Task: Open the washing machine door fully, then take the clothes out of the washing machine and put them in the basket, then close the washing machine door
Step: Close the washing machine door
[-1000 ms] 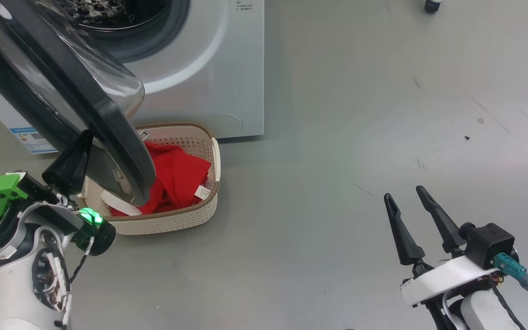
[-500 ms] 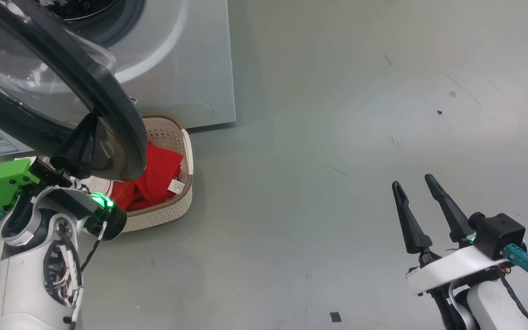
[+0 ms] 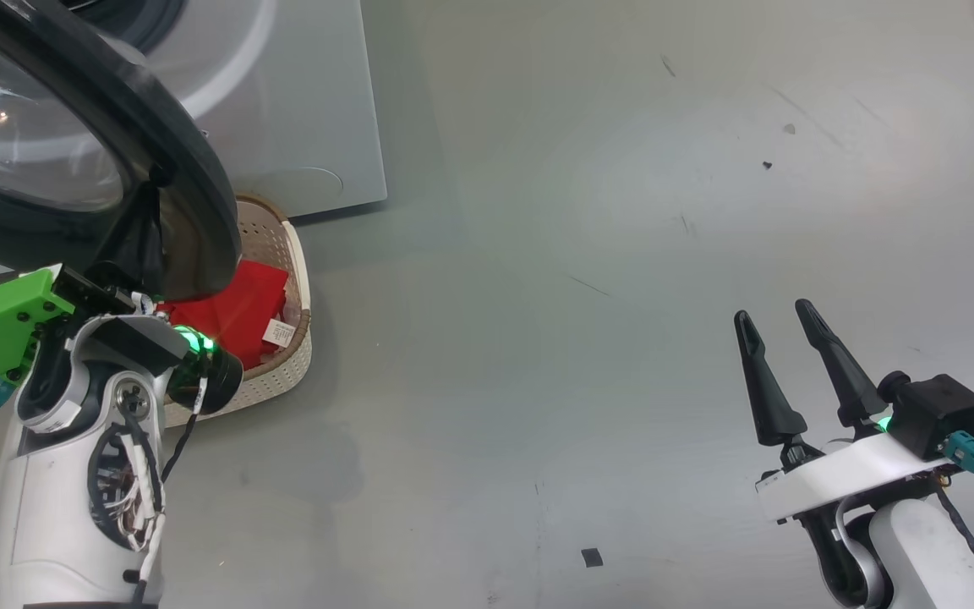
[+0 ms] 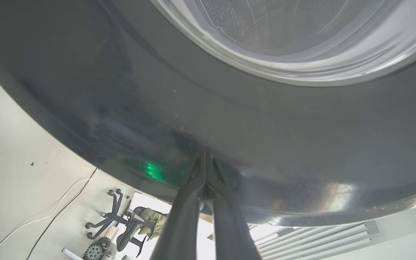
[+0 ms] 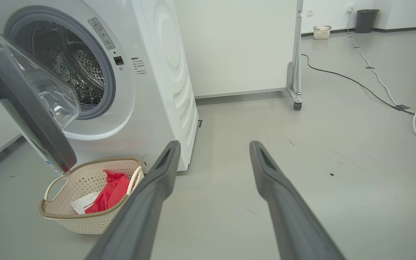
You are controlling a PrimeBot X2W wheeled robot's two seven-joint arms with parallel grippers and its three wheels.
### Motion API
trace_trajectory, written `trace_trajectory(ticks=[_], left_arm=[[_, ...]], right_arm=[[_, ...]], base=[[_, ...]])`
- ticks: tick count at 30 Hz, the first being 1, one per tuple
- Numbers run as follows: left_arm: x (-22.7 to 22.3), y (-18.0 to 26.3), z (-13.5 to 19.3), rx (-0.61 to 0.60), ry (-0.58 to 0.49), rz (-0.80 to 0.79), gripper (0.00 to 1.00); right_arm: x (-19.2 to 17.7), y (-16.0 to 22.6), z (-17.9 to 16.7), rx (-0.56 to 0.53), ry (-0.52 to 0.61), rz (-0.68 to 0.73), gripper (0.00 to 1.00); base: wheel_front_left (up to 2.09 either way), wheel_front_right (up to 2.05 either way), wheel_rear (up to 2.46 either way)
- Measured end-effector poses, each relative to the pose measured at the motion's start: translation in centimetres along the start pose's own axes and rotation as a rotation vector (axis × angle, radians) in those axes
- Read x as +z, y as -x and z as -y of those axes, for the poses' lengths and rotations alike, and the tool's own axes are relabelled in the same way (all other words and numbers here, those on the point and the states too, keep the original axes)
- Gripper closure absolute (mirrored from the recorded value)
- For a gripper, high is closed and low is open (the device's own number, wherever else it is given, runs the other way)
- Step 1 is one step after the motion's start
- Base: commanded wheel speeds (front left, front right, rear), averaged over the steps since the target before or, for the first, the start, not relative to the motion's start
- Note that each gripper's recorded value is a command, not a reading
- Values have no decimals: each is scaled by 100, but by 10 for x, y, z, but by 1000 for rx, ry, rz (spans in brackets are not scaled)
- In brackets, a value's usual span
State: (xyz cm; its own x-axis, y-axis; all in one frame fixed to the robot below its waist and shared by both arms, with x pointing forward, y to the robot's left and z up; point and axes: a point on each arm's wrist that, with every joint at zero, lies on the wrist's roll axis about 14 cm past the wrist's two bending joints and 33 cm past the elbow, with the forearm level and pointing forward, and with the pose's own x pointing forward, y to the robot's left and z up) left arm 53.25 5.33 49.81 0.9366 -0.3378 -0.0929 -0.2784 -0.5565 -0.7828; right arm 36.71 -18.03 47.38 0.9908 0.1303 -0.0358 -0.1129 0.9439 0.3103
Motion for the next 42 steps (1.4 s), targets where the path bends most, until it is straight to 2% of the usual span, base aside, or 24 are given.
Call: trace_trajectory(ticks=[19,37,42], left_arm=[[5,-38,-10,-45,45,149,100],[-16,-46,-19,-52,20,110,100],[-23,-39,-21,-37,-36,85,100]], right_arm=[[0,0,26,-81,2,-9,0],[8,-2,42,-124,9,14,0],[11,-6,38,-107,7,26,0]], base=[[0,0,0],[0,0,0],[0,0,0]])
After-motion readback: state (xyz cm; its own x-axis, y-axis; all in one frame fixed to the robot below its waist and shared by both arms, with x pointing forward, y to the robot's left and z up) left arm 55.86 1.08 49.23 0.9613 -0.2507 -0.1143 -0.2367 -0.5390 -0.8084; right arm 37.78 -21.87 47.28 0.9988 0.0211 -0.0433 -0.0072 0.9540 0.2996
